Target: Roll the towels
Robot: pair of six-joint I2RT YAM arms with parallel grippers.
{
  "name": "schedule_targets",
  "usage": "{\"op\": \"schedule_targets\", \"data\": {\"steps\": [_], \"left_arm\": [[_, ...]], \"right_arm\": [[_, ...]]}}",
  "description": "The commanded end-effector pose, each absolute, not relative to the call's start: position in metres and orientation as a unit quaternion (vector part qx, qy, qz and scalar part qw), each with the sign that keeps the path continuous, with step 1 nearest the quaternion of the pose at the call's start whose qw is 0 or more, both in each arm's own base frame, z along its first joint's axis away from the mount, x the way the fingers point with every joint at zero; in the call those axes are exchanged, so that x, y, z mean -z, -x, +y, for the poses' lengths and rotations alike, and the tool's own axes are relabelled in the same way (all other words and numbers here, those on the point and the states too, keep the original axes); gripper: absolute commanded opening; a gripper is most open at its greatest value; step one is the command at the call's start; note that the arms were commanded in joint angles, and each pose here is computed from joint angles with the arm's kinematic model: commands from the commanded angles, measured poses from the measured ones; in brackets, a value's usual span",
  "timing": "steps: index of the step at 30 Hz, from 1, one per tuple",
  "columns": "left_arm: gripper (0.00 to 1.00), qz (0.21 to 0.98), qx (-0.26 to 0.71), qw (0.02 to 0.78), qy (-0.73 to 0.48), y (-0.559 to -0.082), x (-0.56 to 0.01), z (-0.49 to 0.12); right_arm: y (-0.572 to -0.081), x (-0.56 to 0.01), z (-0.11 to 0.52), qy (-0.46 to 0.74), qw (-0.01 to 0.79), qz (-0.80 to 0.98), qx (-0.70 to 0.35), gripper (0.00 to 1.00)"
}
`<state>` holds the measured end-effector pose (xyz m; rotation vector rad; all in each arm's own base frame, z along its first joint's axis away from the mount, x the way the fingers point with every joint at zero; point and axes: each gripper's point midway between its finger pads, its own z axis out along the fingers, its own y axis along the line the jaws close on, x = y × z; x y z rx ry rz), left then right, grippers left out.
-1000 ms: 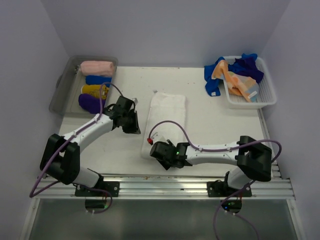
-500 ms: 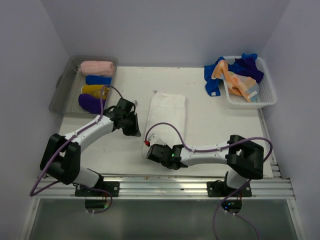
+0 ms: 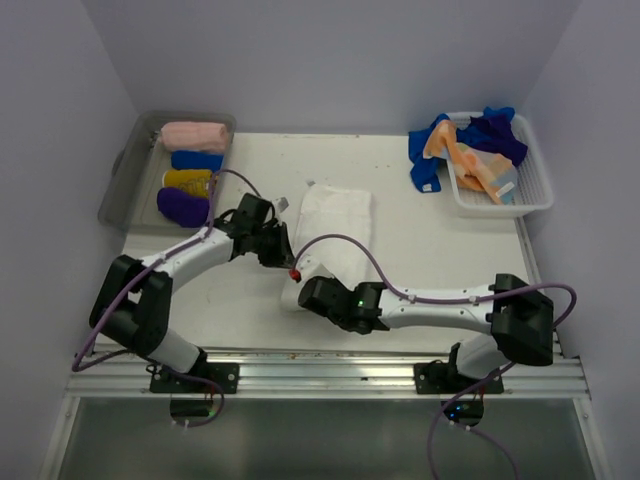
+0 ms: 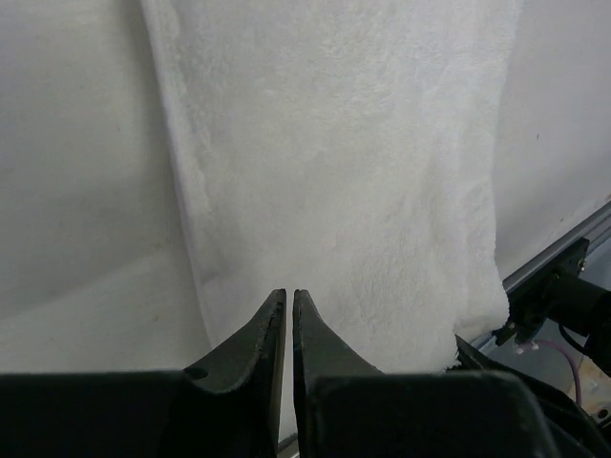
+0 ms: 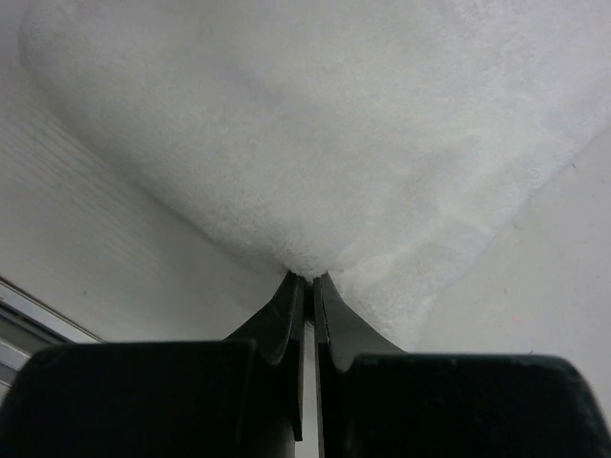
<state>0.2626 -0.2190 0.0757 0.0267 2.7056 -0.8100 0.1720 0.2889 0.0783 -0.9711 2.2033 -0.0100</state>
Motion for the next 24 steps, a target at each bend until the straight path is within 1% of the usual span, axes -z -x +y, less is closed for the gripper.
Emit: {"op": "schedule_targets", "data": {"steps": [1, 4, 7, 9, 18, 24], "left_arm": [[0.11, 0.914, 0.366, 0.171, -0.038, -0.278, -0.088, -0.254], [0.11, 0.912, 0.381, 0.145, -0.040, -0.276, -0.072, -0.262], [0.09, 0.924, 0.364, 0.115, -0.027, -0.270, -0.049, -0.258], [0.09, 0.930, 0.349, 0.111, -0.020, -0.269, -0.040, -0.254], [0.10, 0.937, 0.328, 0.114, -0.034, -0.275, -0.043, -0.251], [0.10, 0.941, 0.316, 0.113, -0.042, -0.278, -0.044, -0.248]], "right_arm": [[-0.185, -0.099, 0.292, 0.364, 0.384, 0.848, 0.000, 0.00], [-0.186, -0.099, 0.292, 0.358, 0.383, 0.851, -0.011, 0.00], [-0.190, -0.105, 0.295, 0.344, 0.385, 0.856, -0.033, 0.00], [-0.199, -0.108, 0.293, 0.329, 0.384, 0.862, -0.044, 0.00], [-0.231, -0.117, 0.299, 0.297, 0.381, 0.871, -0.088, 0.00], [-0.258, -0.113, 0.297, 0.279, 0.372, 0.882, -0.074, 0.00]]}}
